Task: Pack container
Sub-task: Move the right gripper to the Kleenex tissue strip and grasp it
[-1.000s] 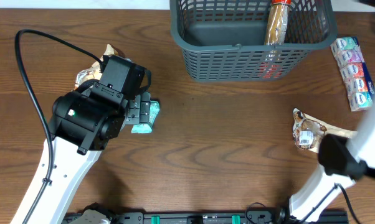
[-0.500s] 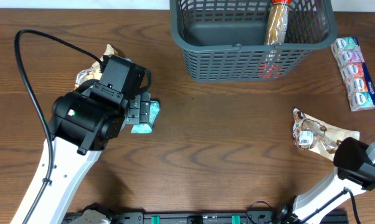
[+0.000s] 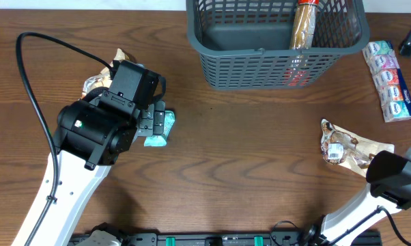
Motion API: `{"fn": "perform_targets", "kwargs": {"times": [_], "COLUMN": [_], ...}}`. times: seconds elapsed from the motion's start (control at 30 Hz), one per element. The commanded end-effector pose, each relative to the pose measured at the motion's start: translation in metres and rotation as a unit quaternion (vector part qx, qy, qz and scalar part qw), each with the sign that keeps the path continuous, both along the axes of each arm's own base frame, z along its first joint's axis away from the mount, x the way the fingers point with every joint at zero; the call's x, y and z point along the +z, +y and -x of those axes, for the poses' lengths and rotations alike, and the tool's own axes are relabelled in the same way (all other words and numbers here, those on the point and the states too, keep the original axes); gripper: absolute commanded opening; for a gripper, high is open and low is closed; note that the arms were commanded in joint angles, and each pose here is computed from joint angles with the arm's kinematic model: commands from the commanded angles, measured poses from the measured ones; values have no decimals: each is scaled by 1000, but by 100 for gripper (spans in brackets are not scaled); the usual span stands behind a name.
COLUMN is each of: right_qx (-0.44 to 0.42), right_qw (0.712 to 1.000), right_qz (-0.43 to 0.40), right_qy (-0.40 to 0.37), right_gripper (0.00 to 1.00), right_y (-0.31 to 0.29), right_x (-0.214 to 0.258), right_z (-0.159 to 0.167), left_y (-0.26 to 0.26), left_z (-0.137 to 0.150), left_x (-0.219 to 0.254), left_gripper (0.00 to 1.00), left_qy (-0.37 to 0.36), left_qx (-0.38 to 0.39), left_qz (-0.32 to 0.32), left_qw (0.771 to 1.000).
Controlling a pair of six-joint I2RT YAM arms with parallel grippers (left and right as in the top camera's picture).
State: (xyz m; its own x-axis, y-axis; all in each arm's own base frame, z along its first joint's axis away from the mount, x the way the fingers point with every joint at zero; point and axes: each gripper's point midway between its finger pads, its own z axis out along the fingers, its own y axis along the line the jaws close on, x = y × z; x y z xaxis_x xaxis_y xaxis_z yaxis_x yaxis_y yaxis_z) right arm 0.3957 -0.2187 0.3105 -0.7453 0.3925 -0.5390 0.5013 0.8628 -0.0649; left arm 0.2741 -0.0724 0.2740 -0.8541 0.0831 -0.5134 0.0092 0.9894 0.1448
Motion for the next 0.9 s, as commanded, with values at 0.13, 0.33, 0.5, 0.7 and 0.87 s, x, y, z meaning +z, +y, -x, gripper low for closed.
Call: {"fn": "perform_targets", "kwargs": {"times": [0.13, 0.33, 0.5, 0.7, 0.87], "right_qx": [34, 240, 250, 222, 210], "right_qw": [999, 969, 965, 965, 963], "right_qz": [-6, 26, 44, 52, 33], "right_qy": [-1, 45, 66, 130, 163], "right_gripper": [99, 99, 99, 99, 96], "right_y": [-8, 12, 3, -22, -40], "right_x": [-29, -58, -78, -120, -160], "right_z": [-18, -27, -30, -26, -27], "left_y": [2, 2, 2, 2, 2], "left_z": [-2, -1, 0, 0, 0], "left_x": [5, 5, 4, 4, 4], "left_gripper": [99, 99, 99, 99, 99], "left_qy": [-7, -6, -4, -4, -4], "left_qx": [3, 3, 3, 3, 3], "left_qz": [0, 0, -1, -1, -2], "left_qw": [1000, 1000, 1000, 1000, 1000]}}
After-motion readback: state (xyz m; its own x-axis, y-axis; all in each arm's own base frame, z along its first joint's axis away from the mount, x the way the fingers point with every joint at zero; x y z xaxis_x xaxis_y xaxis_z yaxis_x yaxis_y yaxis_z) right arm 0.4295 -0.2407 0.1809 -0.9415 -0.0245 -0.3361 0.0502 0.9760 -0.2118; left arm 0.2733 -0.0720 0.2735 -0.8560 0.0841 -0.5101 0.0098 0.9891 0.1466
